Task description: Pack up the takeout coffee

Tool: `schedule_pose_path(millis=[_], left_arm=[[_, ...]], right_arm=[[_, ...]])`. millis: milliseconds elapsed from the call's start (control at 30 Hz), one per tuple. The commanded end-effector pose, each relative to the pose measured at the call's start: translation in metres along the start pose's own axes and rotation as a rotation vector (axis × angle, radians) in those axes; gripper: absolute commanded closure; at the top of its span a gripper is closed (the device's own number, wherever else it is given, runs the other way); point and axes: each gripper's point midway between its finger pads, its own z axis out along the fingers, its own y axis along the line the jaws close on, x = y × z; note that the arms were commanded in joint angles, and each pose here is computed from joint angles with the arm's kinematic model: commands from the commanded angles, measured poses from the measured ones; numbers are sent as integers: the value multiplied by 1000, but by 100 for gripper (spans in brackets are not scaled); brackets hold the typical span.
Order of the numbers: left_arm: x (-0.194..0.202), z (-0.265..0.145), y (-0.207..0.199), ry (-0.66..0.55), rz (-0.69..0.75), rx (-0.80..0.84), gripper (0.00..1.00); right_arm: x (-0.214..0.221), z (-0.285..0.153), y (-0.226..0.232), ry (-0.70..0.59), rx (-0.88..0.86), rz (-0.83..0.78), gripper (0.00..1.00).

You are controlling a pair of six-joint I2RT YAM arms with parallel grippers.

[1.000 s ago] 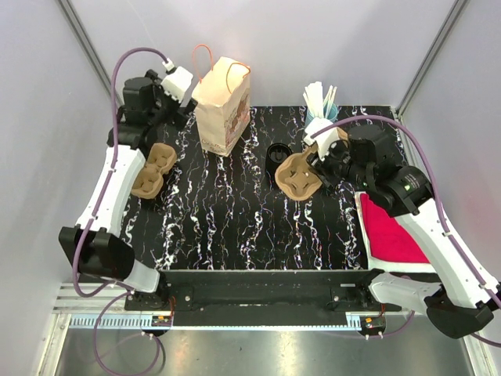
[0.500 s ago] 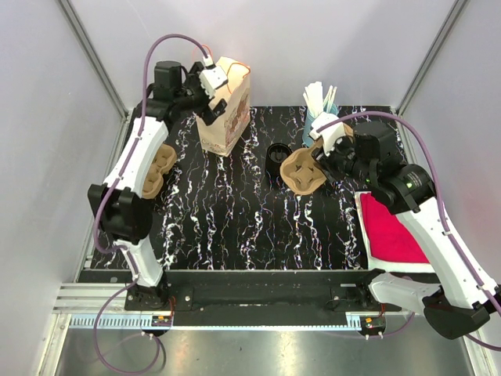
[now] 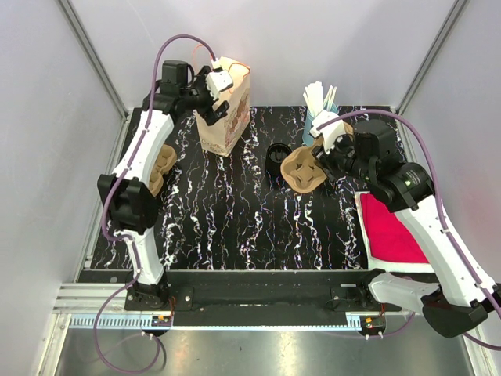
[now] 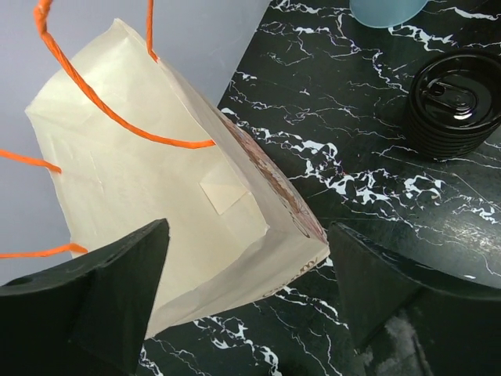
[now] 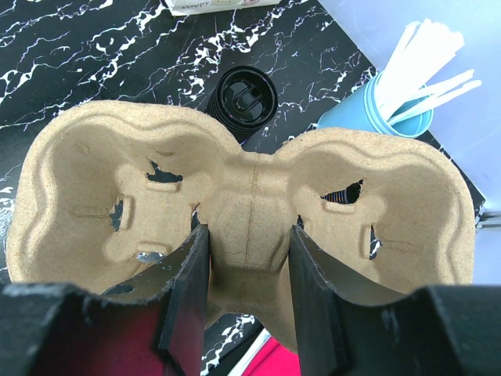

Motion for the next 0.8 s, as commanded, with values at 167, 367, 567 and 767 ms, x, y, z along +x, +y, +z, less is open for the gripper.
schedule_pose_path(millis=[167,367,567,767], left_arm=[[1,10,9,1,53,-7,25],[-3,11,6,-16,31,9,45],[-7,11,1,-19,20,13,68],[-11,3,-5,-16,10,15,74]], right_arm=[[-20,1,-7,-66,15,5,64],[-17,3,-7,-58,17,4,64],[-18,3,-8,-62,20,2,64],[-19,3,-8,-65,20,2,64]])
